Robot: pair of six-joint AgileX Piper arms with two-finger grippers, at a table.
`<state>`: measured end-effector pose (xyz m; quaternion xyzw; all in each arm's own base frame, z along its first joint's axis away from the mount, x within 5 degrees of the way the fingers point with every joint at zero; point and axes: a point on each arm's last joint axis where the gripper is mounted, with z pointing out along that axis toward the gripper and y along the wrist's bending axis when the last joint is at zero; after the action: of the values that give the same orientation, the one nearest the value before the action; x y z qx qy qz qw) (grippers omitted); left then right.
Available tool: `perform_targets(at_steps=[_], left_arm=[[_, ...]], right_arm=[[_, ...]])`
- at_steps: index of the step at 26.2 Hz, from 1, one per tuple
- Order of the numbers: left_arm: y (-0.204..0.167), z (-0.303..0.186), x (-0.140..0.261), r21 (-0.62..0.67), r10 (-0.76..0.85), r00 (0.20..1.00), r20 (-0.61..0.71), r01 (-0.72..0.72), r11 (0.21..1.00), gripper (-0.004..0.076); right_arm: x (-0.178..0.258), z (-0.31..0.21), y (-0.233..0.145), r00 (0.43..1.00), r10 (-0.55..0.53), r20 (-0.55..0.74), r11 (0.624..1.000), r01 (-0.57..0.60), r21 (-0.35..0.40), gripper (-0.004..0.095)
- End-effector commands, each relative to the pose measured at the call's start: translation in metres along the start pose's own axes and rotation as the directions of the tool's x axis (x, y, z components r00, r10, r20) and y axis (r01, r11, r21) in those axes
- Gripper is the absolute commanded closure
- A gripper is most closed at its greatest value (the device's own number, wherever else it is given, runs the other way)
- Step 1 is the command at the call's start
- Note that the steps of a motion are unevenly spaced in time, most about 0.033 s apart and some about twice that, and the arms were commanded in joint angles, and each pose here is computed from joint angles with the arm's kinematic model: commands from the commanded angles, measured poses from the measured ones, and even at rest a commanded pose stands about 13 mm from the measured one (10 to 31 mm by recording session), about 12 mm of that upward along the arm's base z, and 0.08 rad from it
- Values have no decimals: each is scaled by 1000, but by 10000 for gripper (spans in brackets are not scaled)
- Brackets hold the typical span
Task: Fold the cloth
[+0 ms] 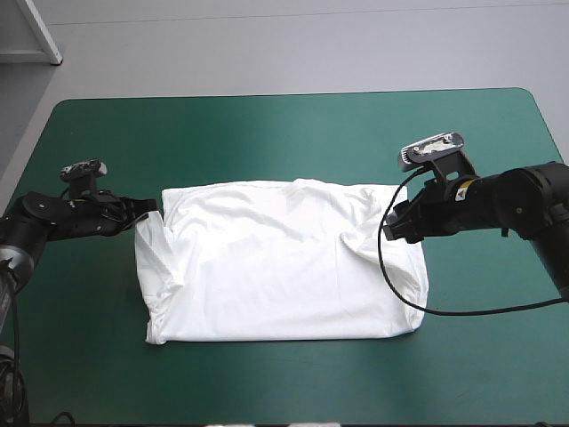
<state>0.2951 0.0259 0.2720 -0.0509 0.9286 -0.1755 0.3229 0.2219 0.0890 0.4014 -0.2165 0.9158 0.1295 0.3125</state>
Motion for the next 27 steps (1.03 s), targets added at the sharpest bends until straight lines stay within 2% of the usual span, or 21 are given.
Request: perform_targets(at_steps=[1, 7, 9, 11, 12, 13, 16, 17, 22, 27], left_arm=[[-34, -12, -7, 99, 62, 996, 62, -67, 993, 705], [-81, 13, 9, 187, 290, 957, 7, -287, 940, 704], [-89, 25, 13, 174, 350, 937, -4, -344, 923, 657], [-91, 30, 15, 178, 364, 931, -15, -355, 918, 484], [-92, 32, 16, 180, 362, 932, -20, -353, 918, 344], [-91, 33, 16, 181, 360, 933, -22, -351, 919, 251], [-91, 34, 16, 176, 367, 930, -26, -357, 917, 64], [-90, 34, 15, 171, 367, 930, -20, -358, 918, 42], [-101, 19, -5, 176, 346, 937, 47, -349, 920, 41], [-121, -27, -34, 172, 351, 932, 95, -363, 916, 41]], right_arm=[[-8, -16, 2, 994, -9, 112, 1000, 7, 11, 328], [-8, -16, 2, 993, -16, 114, 1000, 14, 12, 328], [-6, -16, 3, 995, -29, 94, 1000, 28, 7, 328], [-4, -16, 3, 997, -29, 76, 1000, 29, 3, 327], [-4, -16, 3, 997, -32, 76, 999, 32, 4, 328], [-4, -16, 3, 996, -32, 78, 999, 32, 4, 328], [-5, -16, 3, 995, -32, 90, 999, 31, 7, 328], [-6, -15, 3, 995, -31, 95, 999, 31, 8, 327], [-5, -10, 2, 997, -26, 67, 1000, 26, 3, 327], [-1, -8, 2, 997, -13, 73, 1000, 13, 2, 328]])
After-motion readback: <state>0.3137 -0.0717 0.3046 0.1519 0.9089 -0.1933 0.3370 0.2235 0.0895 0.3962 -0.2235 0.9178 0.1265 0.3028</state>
